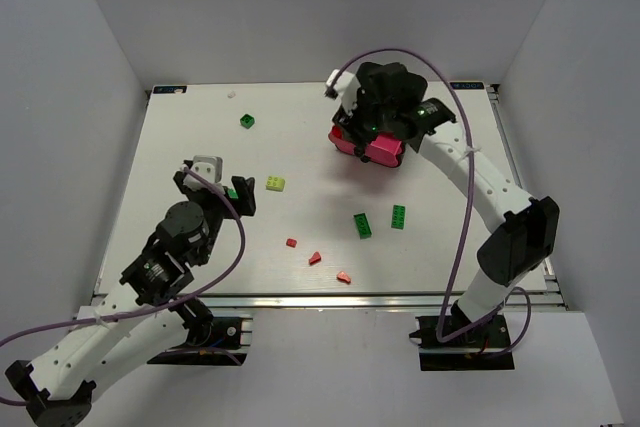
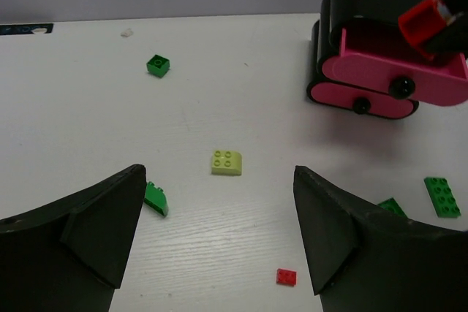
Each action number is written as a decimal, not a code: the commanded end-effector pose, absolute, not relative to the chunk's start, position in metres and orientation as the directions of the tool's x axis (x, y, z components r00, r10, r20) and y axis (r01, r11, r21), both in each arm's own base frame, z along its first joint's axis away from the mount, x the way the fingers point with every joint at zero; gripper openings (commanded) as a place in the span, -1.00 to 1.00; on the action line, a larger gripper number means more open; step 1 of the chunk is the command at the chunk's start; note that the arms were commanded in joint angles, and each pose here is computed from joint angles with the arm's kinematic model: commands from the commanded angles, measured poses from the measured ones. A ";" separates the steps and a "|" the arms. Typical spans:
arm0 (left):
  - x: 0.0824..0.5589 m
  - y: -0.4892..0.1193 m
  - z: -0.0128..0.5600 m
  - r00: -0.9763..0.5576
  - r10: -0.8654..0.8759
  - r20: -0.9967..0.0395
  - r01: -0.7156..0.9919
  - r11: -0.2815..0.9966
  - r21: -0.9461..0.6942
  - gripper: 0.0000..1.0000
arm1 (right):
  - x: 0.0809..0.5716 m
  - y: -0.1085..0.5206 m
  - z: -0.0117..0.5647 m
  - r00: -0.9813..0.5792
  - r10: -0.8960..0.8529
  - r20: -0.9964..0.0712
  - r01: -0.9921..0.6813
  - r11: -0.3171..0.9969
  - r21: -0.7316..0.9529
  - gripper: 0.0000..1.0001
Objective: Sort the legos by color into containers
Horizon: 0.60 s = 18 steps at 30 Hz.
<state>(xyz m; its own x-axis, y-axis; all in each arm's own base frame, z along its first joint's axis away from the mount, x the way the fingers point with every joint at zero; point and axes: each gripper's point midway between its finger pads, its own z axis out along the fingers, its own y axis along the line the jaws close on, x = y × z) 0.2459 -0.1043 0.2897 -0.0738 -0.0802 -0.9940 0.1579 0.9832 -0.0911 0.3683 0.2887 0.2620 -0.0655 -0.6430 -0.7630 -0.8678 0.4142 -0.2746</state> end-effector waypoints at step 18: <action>0.253 -0.140 0.266 -0.162 0.012 -0.987 0.295 0.955 -0.037 0.88 | 0.452 0.237 0.236 -0.153 -0.731 -0.666 -0.825 0.465 -0.321 -0.42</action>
<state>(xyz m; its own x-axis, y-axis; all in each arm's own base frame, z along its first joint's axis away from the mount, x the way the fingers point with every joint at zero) 0.2531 -0.1378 0.2606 -0.1686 0.0111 -0.9856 0.2771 0.9601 -0.0366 0.4484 0.2384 0.2227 -0.1831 -0.7250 -0.6640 -0.8252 0.4805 -0.2970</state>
